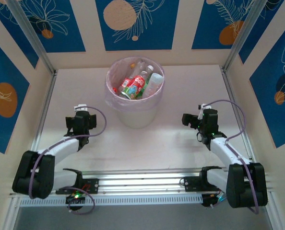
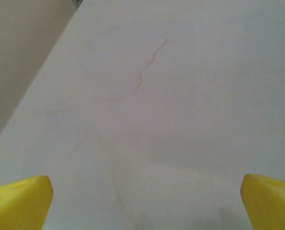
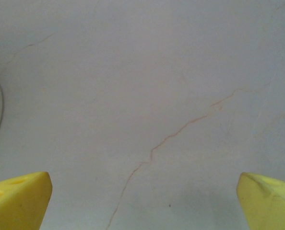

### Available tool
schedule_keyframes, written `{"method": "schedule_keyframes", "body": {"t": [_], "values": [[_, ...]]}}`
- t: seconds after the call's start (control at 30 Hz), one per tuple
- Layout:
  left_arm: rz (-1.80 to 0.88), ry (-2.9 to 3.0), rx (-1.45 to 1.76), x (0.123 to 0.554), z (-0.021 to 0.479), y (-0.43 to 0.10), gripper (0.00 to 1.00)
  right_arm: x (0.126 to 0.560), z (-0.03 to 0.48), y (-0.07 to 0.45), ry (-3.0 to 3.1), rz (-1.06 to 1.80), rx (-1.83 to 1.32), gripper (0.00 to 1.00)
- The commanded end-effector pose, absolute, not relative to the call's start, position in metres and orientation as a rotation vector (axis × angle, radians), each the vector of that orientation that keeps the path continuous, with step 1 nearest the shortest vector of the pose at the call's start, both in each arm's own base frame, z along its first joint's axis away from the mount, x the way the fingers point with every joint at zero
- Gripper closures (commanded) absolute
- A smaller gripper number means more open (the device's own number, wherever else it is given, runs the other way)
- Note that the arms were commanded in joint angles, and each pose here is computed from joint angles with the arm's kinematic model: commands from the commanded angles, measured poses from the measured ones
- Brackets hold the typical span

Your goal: Put the plastic bottles in the bin

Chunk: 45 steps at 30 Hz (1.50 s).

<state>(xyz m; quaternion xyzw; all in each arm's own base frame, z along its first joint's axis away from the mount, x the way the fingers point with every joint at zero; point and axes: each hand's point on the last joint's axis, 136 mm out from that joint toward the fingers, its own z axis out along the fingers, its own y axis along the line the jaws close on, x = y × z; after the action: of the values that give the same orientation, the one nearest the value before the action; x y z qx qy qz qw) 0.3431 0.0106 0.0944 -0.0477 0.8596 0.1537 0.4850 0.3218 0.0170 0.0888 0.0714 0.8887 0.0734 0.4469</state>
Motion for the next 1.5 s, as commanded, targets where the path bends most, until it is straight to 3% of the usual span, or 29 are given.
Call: {"method": "schedule_keyframes", "body": {"t": [0.0,0.27,0.83,1.07,1.47], "values": [[0.317,1.96,-0.114,0.365,0.115,0.006,0.0,0.335,0.105,0.015,2.093,0.179,0.146,0.01],[0.287,1.945,-0.016,0.39,0.115,-0.007,0.0,0.345,0.116,0.018,1.993,0.183,0.113,0.01],[0.154,1.896,-0.001,0.395,0.096,-0.005,0.0,0.379,0.123,0.018,1.912,0.154,0.044,0.01],[0.146,1.9,0.006,0.396,0.094,-0.006,0.0,0.391,0.093,0.028,1.938,0.162,-0.027,0.01],[0.144,1.899,0.005,0.396,0.094,-0.006,0.0,0.397,0.093,0.025,1.95,0.177,-0.013,0.01]]}}
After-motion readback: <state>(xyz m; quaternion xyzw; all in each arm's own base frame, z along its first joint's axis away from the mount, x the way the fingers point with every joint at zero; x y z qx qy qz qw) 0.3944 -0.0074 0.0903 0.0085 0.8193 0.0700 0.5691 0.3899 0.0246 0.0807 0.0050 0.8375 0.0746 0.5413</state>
